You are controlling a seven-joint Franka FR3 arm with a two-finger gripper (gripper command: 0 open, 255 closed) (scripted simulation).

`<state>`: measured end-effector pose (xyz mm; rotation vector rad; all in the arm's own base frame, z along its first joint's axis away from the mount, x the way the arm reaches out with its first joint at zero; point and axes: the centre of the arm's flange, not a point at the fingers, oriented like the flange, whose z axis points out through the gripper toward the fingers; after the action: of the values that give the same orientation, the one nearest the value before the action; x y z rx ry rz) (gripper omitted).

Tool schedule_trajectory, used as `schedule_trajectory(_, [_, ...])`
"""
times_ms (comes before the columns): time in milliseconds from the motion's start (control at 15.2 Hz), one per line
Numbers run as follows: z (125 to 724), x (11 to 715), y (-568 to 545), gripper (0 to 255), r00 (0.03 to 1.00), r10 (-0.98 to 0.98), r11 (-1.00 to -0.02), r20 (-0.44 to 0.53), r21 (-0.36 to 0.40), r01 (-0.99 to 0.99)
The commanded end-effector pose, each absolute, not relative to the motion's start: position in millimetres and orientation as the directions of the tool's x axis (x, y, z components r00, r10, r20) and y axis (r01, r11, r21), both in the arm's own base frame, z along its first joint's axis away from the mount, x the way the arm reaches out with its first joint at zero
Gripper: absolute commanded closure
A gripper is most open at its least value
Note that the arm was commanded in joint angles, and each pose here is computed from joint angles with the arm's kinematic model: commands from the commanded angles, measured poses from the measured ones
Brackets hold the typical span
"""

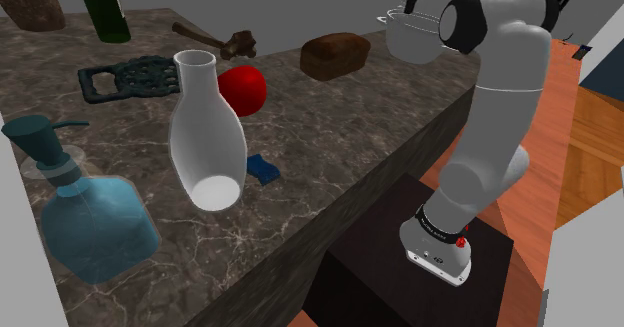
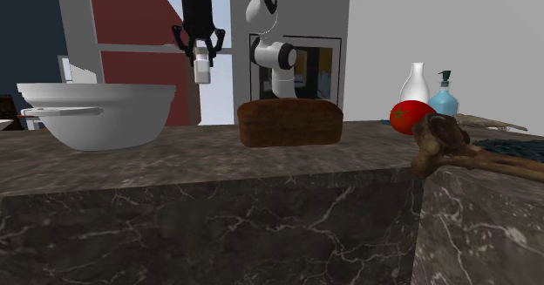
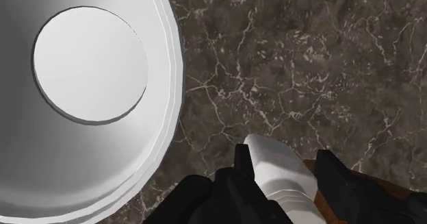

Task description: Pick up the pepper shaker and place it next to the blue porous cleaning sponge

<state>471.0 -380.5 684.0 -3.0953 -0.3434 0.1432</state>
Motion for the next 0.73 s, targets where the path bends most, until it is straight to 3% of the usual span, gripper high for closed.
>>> schedule_trajectory(0, [687.2, 467.7, -367.6, 255, 0.971, 0.22, -0.975, -0.089, -0.034, 0.218])
schedule_trajectory(660, [687.5, 429.3, -241.3, 255, 0.971, 0.22, -0.975, -0.089, -0.034, 0.218])
